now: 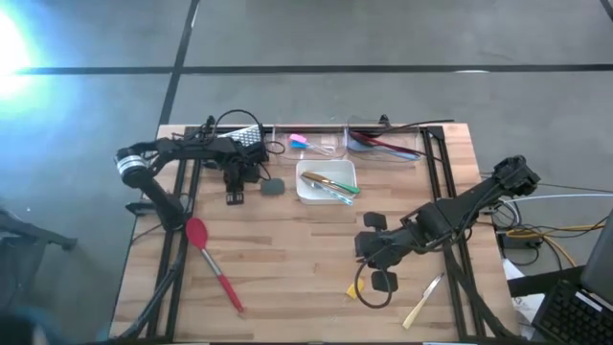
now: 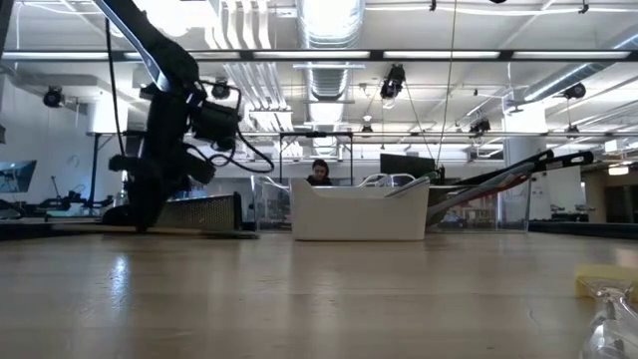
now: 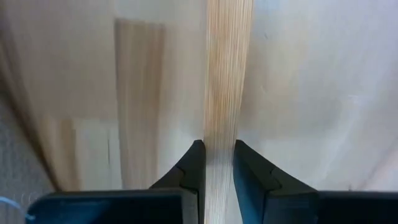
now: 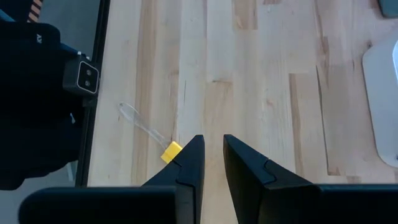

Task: Pick & Place Kitchen Items
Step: Put the gray spatula into the left transparent bin

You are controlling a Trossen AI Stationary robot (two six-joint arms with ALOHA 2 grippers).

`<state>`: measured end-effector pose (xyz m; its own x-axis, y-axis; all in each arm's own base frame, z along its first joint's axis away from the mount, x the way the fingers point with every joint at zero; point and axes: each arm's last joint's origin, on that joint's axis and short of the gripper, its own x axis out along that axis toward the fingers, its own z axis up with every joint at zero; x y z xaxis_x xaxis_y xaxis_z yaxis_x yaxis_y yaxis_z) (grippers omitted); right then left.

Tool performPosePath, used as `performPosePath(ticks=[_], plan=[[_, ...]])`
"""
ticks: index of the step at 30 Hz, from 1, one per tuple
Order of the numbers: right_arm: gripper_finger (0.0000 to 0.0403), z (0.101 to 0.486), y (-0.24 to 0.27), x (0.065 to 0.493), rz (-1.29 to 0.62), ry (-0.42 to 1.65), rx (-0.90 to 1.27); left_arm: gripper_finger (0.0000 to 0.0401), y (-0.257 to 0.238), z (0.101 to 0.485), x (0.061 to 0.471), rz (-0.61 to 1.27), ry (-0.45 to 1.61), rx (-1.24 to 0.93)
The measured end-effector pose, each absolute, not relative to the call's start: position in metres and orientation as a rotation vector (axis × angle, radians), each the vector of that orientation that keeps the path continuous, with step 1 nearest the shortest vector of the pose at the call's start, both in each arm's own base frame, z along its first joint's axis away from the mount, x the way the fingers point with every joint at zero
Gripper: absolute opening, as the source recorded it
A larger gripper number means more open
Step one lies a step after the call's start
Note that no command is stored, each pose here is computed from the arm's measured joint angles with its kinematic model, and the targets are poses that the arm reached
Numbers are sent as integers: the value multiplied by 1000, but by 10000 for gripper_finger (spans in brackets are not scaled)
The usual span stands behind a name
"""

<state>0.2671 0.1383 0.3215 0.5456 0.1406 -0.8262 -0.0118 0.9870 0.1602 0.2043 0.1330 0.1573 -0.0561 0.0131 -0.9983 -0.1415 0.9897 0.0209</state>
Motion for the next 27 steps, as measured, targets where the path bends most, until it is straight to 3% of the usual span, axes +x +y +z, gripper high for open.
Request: performPosePath(ticks=[19,27], plan=[[55,322,138,267,100,988,125,53,111,212,173,209,1545,-129],[53,324,136,266,51,956,94,53,101,243,161,270,1297,-156]])
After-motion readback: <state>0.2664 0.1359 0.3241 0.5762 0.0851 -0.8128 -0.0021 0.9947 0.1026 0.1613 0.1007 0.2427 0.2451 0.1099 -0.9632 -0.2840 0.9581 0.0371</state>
